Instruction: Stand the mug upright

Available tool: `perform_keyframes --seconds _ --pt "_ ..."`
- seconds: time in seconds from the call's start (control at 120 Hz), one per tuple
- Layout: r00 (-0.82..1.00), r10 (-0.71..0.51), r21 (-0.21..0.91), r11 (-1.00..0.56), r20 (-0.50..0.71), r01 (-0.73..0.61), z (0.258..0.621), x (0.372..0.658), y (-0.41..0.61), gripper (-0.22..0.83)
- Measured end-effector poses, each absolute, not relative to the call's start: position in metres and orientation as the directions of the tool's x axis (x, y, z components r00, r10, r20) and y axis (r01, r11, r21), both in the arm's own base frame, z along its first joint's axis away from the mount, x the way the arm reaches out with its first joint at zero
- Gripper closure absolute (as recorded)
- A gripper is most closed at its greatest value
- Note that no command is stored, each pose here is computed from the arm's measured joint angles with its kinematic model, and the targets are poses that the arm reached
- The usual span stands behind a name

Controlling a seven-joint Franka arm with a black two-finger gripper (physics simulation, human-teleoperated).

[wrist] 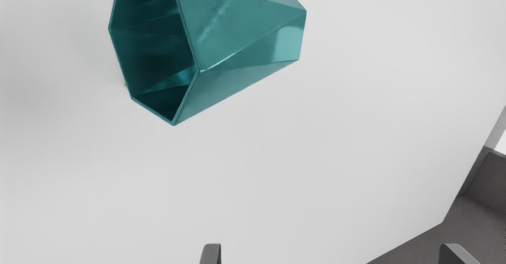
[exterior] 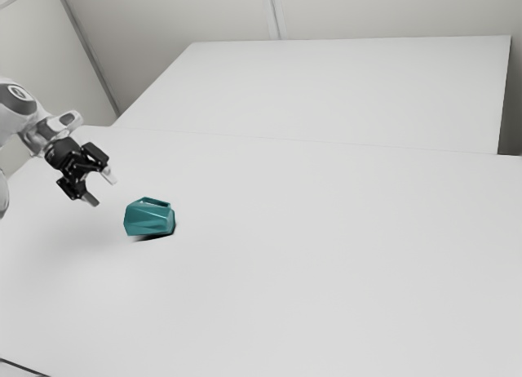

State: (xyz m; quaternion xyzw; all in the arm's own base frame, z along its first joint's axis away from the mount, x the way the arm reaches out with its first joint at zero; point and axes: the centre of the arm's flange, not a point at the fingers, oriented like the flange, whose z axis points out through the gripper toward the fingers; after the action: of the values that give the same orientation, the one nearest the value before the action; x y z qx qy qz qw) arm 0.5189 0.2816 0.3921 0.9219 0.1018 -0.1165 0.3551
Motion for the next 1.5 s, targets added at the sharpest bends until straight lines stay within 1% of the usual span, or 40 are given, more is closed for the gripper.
perform_keyframes --seconds 0.142,0.375,0.525,0.825,1.192,1.5 --pt "0.968 0.085 0.648 -0.729 -0.236 0.222 0.375 0.523 0.289 0.00" --pt "0.985 0.054 0.661 -0.736 -0.163 0.150 0.358 0.531 0.294 0.00" --pt "0.989 0.053 0.671 -0.729 -0.137 0.132 0.341 0.533 0.302 0.00" --pt "0.996 0.057 0.694 -0.715 -0.062 0.084 0.327 0.546 0.305 0.00" --pt "0.998 0.055 0.713 -0.698 -0.043 0.069 0.305 0.547 0.303 0.00" --pt "0.999 0.051 0.755 -0.655 -0.003 0.036 0.301 0.554 0.288 0.00"
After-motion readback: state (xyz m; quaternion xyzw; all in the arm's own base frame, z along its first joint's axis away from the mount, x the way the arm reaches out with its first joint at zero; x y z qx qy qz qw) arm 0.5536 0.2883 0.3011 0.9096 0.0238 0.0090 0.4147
